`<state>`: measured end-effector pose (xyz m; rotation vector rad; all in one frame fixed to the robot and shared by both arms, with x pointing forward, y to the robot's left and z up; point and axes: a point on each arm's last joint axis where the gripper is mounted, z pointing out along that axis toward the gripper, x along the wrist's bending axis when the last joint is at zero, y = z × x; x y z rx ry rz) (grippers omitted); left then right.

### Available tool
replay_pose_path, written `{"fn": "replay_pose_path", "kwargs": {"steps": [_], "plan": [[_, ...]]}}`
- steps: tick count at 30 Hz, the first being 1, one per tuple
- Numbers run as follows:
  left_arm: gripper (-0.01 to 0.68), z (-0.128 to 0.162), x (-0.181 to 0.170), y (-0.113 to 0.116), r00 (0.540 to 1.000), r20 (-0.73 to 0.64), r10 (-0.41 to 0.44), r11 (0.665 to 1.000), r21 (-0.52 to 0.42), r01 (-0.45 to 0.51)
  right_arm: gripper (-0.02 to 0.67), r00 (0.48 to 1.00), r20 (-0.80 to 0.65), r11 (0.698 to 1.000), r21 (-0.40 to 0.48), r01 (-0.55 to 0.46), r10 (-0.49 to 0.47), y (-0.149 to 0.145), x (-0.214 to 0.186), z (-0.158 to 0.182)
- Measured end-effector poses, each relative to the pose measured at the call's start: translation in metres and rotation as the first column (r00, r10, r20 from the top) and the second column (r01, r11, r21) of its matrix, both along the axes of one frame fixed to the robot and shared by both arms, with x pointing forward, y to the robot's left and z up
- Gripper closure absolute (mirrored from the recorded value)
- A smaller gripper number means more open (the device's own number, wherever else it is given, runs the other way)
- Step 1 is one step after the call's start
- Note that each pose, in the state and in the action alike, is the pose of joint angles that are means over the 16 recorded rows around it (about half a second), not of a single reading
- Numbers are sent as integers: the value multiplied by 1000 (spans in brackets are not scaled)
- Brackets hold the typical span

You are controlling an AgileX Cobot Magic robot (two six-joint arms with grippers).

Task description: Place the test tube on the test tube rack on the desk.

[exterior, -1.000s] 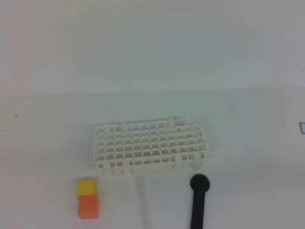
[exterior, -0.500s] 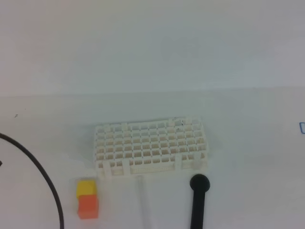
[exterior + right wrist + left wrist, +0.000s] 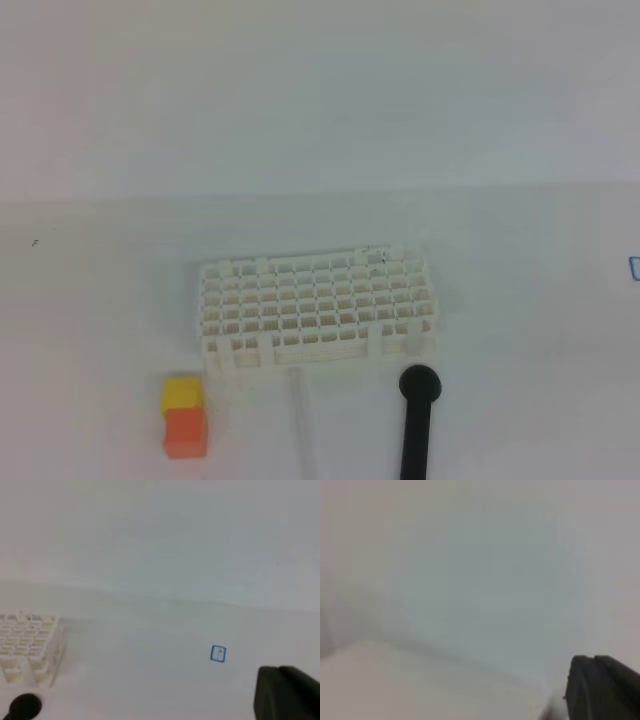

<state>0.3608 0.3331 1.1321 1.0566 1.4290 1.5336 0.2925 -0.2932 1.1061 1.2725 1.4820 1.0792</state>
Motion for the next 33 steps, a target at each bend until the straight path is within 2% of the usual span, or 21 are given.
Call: {"fn": "replay_pose_path", "kwargs": {"steps": [3, 6, 8, 12, 16, 19, 22, 27, 30, 33], "plan": [[674, -8, -6, 11, 987, -101, 123, 986, -99, -133, 650, 1000, -27, 1000, -10, -6, 6, 0, -1, -2], [674, -25, -11, 11, 954, -272, 129, 955, -226, -193, 650, 997, -70, 1000, -19, -14, 12, 1, -1, -6], [674, -36, -13, 4, 921, -385, 52, 931, -316, -185, 650, 994, -106, 999, -25, -20, 17, 1, -2, -9], [674, -54, -16, -19, 824, -531, -200, 881, -466, -87, 650, 983, -183, 999, -28, -33, 27, 2, -3, -15], [674, -61, -17, -43, 702, -548, -455, 800, -597, 53, 650, 968, -250, 999, -17, -46, 41, 3, -4, -20], [674, -62, -17, -58, 617, -513, -597, 727, -670, 147, 650, 956, -288, 998, -5, -56, 52, 4, -5, -23], [674, -61, -15, -68, 550, -477, -685, 665, -718, 205, 650, 948, -311, 998, 8, -63, 62, 5, -5, -25], [674, -62, -9, -80, 465, -430, -774, 586, -766, 265, 650, 942, -327, 997, 26, -74, 78, 7, -6, -26], [674, -63, -3, -88, 429, -406, -807, 551, -780, 298, 650, 939, -334, 996, 31, -78, 84, 8, -6, -27], [674, -66, 3, -96, 402, -406, -821, 540, -781, 314, 650, 936, -341, 996, 33, -81, 87, 8, -7, -27]]}}
